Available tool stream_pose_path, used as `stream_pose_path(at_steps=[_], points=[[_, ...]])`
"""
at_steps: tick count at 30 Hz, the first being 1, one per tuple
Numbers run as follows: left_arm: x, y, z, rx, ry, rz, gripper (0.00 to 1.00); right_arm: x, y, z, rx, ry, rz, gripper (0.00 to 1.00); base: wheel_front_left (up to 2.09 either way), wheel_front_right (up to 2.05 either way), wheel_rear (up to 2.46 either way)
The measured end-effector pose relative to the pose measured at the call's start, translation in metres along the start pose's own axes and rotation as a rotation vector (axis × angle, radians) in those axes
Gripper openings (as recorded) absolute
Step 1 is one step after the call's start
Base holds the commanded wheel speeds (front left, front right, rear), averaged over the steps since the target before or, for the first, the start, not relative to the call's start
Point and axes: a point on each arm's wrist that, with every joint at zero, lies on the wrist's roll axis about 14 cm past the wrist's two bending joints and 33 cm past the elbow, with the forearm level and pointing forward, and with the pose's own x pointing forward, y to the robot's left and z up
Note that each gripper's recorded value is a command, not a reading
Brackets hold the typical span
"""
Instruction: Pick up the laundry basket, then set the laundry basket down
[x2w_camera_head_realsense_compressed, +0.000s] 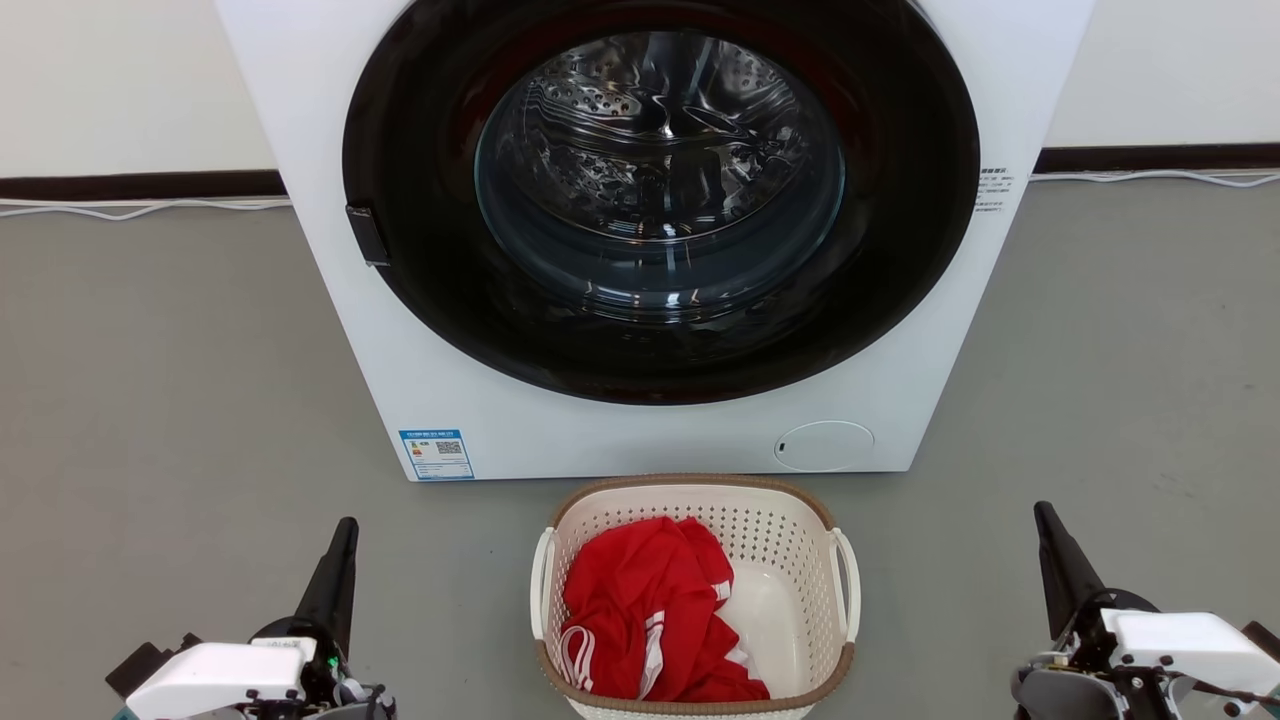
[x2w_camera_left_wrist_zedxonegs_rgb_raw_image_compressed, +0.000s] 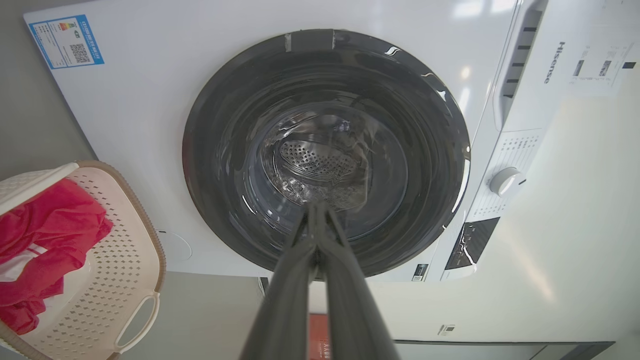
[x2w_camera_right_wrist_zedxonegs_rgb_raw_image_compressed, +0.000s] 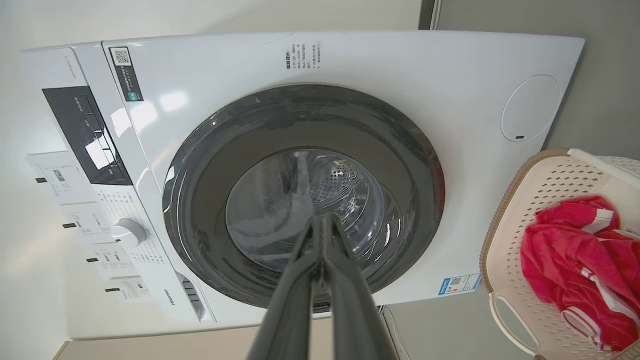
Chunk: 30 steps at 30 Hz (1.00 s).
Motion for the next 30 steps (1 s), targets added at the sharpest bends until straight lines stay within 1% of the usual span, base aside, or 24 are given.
stream_pose_path(at_steps=[3,30], points=[[0.0002,-0.0013,0.0004,-0.021,0.002,-0.005,0.00,0.0005,0.0035,-0.0001,0.033,0.002,0.013,0.00,0.00,0.00,0.00],[0.0002,-0.0029,0.0005,-0.022,0.002,-0.015,0.00,0.0005,0.0037,0.0000,0.033,0.002,0.013,0.00,0.00,0.00,0.00]])
